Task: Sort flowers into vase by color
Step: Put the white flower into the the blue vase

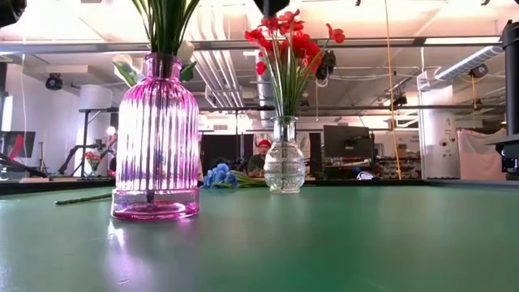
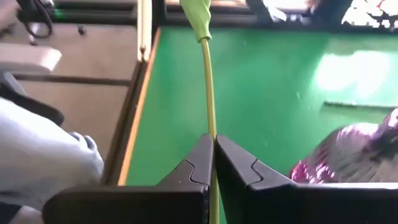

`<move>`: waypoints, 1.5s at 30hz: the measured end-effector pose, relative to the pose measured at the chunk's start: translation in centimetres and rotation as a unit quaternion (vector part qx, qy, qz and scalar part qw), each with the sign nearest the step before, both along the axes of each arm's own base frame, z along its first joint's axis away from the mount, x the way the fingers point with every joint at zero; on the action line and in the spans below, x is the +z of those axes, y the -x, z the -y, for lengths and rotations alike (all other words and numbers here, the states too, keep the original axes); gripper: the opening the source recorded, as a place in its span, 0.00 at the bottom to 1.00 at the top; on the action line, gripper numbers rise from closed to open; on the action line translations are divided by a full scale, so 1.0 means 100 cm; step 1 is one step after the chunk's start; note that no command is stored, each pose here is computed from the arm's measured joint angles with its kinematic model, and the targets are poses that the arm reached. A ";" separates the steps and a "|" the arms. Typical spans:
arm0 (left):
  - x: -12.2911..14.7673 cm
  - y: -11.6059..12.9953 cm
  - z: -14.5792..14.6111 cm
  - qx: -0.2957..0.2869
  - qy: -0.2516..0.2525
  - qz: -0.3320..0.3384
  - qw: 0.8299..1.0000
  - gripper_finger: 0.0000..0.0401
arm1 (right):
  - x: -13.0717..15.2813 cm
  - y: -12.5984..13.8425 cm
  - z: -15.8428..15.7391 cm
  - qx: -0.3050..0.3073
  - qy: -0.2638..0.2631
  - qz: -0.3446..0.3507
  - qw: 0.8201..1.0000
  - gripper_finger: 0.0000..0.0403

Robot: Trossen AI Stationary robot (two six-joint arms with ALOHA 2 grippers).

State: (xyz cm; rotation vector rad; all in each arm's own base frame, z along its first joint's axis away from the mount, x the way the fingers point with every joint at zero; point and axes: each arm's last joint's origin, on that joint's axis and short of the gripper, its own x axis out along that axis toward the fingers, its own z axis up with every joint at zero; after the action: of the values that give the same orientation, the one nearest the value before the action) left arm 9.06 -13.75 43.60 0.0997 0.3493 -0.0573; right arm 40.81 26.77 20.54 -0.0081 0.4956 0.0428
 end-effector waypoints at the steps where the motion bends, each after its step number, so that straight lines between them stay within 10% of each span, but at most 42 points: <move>1: 0.008 0.001 -0.003 -0.004 0.004 0.007 1.000 0.56 | 0.004 0.000 -0.001 0.003 -0.002 0.010 1.000 0.02; 20: 0.033 0.001 -0.003 -0.017 -0.056 0.043 0.997 0.56 | 0.125 0.039 -0.017 0.108 -0.024 0.247 0.963 0.02; 35: 0.041 -0.032 0.050 -0.047 -0.137 0.117 0.983 0.56 | 0.199 0.042 0.063 0.015 0.083 0.330 0.940 0.02; 45: 0.058 -0.083 0.002 -0.057 -0.103 0.154 0.981 0.56 | 0.219 0.036 0.108 0.029 0.149 0.353 0.923 0.02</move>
State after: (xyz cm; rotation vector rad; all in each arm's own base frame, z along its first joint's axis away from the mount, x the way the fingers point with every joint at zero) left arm 17.34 -13.93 49.39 0.3303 0.0374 -0.1167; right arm 37.24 15.99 42.41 -0.3269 -0.2264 0.0207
